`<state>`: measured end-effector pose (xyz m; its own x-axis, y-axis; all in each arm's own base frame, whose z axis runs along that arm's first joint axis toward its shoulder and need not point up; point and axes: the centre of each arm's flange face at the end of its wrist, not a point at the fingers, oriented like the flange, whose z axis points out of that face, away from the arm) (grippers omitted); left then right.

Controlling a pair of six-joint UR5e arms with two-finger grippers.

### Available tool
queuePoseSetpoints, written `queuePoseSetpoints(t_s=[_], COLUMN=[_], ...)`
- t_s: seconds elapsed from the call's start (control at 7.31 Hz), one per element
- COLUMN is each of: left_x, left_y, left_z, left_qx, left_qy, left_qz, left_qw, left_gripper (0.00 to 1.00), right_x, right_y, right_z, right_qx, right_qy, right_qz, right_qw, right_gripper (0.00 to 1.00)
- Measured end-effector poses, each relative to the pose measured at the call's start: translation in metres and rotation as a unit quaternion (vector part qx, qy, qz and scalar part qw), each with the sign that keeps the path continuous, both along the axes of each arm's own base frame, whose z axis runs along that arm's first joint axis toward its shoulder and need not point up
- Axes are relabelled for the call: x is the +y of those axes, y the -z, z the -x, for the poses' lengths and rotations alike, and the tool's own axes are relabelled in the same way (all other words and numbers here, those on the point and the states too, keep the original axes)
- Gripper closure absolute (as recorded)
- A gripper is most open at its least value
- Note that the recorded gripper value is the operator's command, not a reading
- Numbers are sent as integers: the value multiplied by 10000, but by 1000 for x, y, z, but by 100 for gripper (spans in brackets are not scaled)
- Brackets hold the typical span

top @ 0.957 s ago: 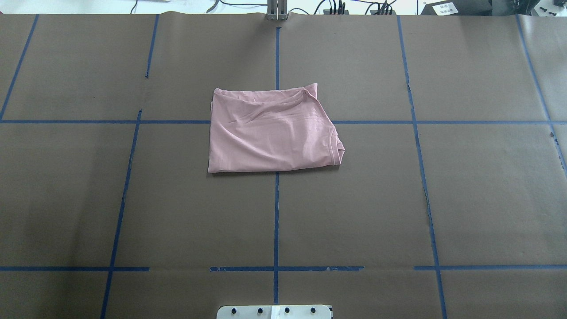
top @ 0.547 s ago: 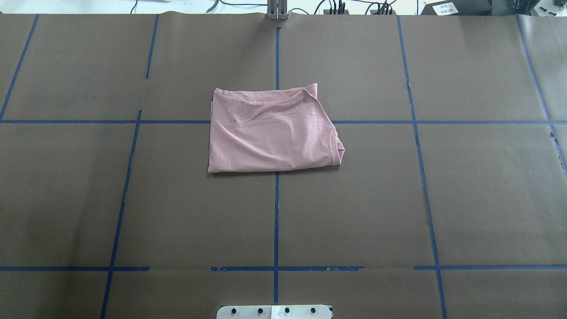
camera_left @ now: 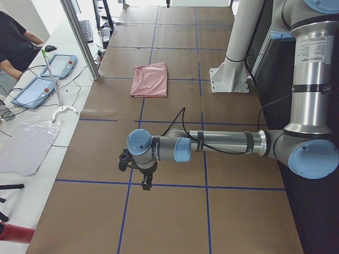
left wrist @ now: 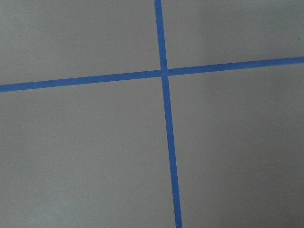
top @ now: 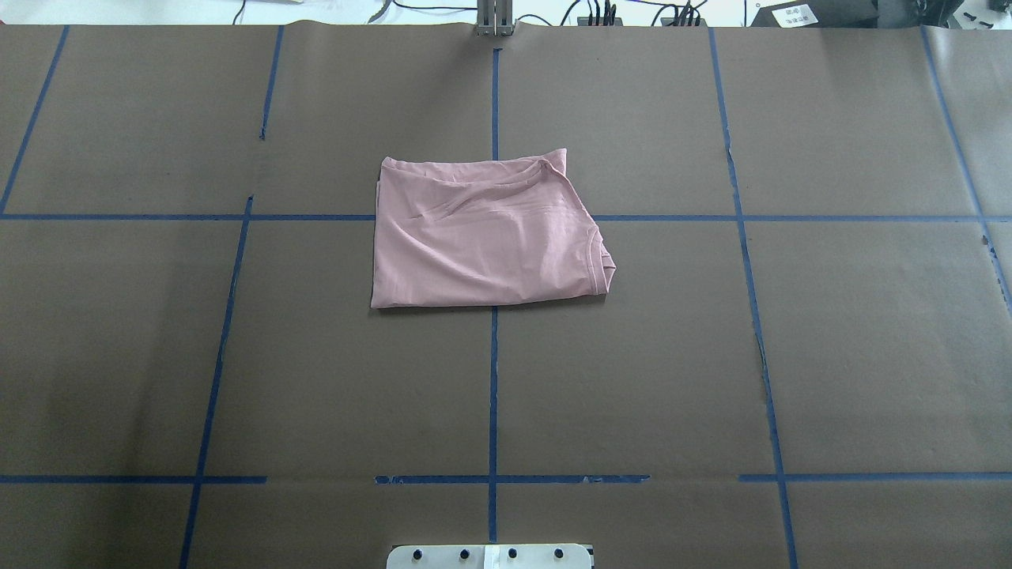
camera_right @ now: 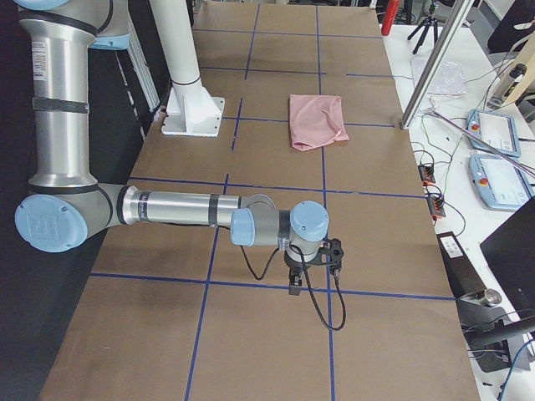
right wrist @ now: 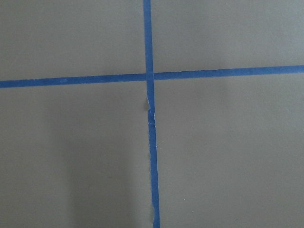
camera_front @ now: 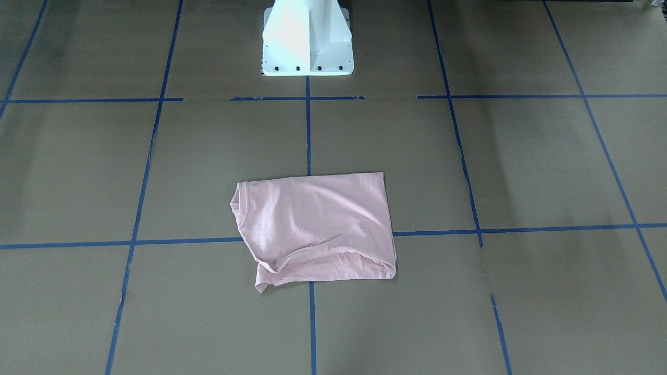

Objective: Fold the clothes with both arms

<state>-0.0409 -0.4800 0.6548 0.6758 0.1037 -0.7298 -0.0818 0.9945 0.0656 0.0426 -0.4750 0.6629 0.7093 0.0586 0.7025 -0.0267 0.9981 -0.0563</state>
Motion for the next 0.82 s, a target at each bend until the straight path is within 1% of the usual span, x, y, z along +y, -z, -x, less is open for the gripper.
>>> queuePoseSetpoints(t_s=[0.55,0.82], left_x=[-1,-1], left_y=[1,2], left_z=[0,0], left_qx=[5,7], left_qy=[0,0], left_qz=[-14,-16], left_qw=[10000,10000], left_gripper=[0,0], right_x=[-4,-4], right_y=[4,4], right_z=[0,0], right_qx=[18,22], right_qy=[-1,-1], right_qz=[-140,-159], right_qw=[9999,9999], right_gripper=[0,0])
